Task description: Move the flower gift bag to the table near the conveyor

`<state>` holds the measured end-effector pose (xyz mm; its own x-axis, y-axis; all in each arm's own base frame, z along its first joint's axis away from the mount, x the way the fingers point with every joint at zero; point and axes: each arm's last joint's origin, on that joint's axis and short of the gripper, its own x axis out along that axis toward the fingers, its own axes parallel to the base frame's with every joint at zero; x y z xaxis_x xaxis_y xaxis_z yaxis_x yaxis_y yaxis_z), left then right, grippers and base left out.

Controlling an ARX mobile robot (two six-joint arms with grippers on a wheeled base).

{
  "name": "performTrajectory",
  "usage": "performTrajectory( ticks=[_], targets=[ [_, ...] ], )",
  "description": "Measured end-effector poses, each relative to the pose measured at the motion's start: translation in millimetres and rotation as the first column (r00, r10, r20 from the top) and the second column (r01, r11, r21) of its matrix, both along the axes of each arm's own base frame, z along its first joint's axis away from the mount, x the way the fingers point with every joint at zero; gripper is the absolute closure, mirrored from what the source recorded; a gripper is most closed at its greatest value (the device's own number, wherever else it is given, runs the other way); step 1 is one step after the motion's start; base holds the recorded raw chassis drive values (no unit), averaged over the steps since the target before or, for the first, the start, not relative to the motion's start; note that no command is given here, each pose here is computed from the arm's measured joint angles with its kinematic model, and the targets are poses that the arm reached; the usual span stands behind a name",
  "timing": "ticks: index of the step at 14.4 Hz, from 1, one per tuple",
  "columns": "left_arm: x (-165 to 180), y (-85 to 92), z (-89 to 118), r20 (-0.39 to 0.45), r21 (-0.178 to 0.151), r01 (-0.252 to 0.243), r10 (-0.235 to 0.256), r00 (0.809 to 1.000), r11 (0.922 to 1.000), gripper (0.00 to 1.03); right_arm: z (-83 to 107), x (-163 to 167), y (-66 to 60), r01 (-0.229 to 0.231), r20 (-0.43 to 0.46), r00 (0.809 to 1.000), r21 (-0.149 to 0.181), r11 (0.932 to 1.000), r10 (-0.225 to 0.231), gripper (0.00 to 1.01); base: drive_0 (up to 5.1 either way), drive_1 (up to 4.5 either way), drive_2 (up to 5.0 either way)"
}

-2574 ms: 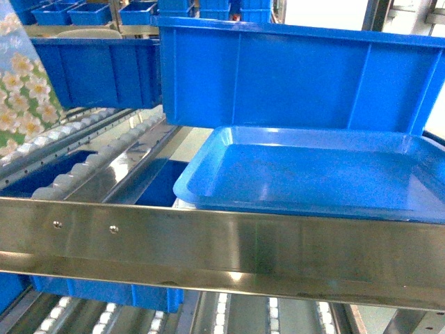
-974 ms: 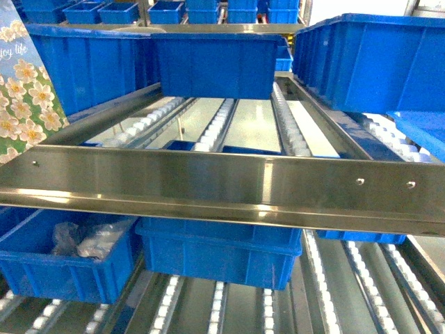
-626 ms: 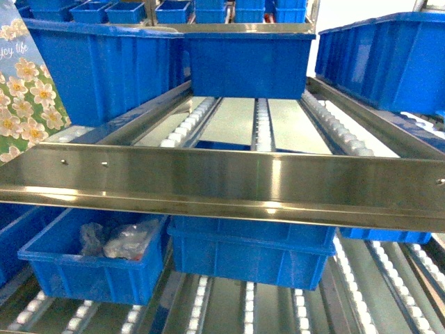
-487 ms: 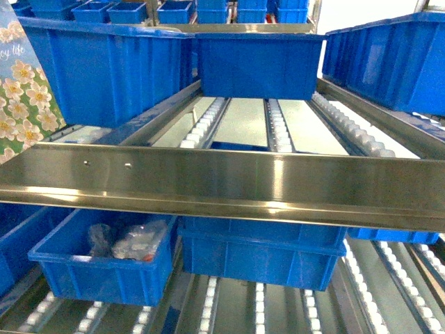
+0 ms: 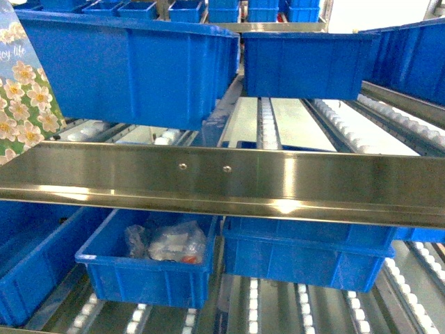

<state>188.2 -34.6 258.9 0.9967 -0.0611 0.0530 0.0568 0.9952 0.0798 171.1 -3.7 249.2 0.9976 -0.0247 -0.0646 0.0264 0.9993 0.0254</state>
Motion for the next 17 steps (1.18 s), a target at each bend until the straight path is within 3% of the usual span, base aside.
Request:
performTrajectory(
  ticks=[17],
  targets=[
    [-0.1,0.0,0.3,0.003,-0.001,0.000,0.000,1.000,1.0000,1.01,0.0,-0.1,0.0,0.000,0.001,1.000,0.000,1.0000,0.000,0.98,-4.9,2.48,2.5]
  ],
)
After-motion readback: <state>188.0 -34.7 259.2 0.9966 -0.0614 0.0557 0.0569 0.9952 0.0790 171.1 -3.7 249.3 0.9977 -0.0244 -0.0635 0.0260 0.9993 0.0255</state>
